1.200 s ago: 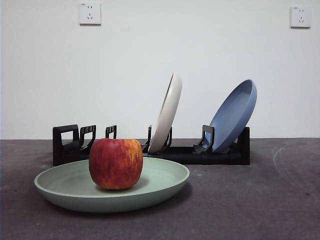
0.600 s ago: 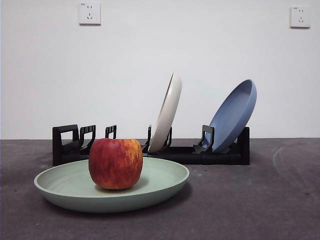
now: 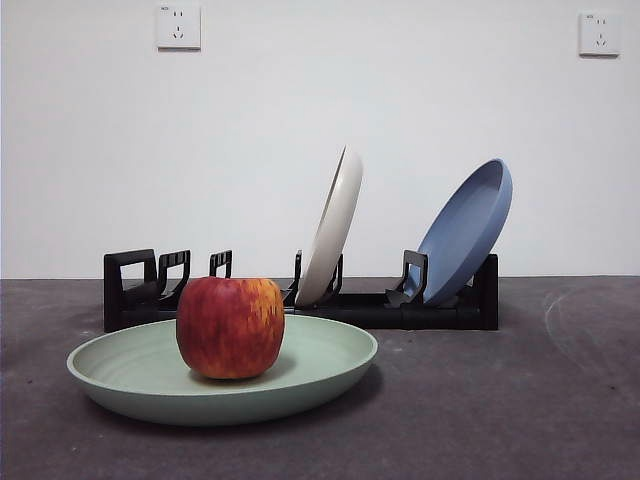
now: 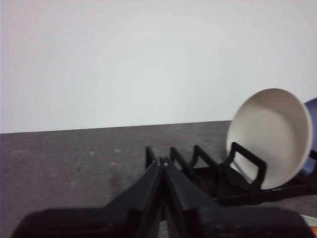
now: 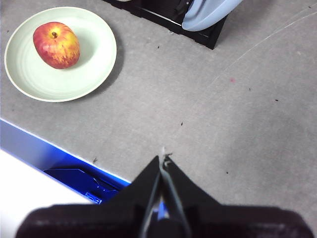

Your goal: Take the green plate from the plate rack,put the plate on the table,take the apple from the table,put the apple in the plate

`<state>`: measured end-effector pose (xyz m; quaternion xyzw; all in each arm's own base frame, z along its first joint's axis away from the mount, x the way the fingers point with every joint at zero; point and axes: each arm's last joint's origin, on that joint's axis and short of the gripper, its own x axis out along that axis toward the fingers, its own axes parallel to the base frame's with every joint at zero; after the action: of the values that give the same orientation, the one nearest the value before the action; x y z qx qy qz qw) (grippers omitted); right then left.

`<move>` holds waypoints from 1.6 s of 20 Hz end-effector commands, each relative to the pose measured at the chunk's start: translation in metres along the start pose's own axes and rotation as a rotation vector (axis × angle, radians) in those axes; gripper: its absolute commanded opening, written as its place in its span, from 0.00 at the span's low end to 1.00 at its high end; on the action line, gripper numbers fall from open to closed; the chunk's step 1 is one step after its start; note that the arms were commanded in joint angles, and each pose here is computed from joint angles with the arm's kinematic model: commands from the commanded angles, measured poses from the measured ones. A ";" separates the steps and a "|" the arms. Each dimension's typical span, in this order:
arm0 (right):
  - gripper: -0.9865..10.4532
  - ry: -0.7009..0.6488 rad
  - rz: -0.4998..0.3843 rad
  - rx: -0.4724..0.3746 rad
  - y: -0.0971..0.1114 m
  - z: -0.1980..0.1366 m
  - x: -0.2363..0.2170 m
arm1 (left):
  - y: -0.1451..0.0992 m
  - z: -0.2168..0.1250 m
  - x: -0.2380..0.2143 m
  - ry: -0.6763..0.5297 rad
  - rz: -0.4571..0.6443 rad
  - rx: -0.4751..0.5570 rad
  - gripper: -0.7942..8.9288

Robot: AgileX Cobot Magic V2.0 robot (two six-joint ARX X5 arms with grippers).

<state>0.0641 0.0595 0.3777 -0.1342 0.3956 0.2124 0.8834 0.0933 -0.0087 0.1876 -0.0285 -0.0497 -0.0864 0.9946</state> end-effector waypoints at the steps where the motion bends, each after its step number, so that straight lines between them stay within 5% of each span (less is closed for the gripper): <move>1: 0.09 0.023 -0.009 -0.005 0.000 -0.002 0.001 | 0.002 -0.012 0.001 0.030 0.039 0.006 0.08; 7: 0.09 0.023 -0.009 -0.005 0.000 -0.002 0.001 | 0.005 -0.038 -0.002 0.273 0.101 -0.006 0.08; 29: 0.09 0.023 -0.009 -0.005 0.000 -0.002 0.001 | 0.005 -0.041 0.000 0.309 0.102 -0.009 0.08; 32: 0.09 -0.023 -0.098 -0.015 -0.004 0.001 0.001 | 0.005 -0.042 0.001 0.321 0.102 -0.010 0.08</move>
<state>0.0665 0.0567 0.3784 -0.1536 0.3812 0.1748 0.8947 0.0981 -0.0066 0.1475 -0.0279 0.1138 -0.0402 0.9923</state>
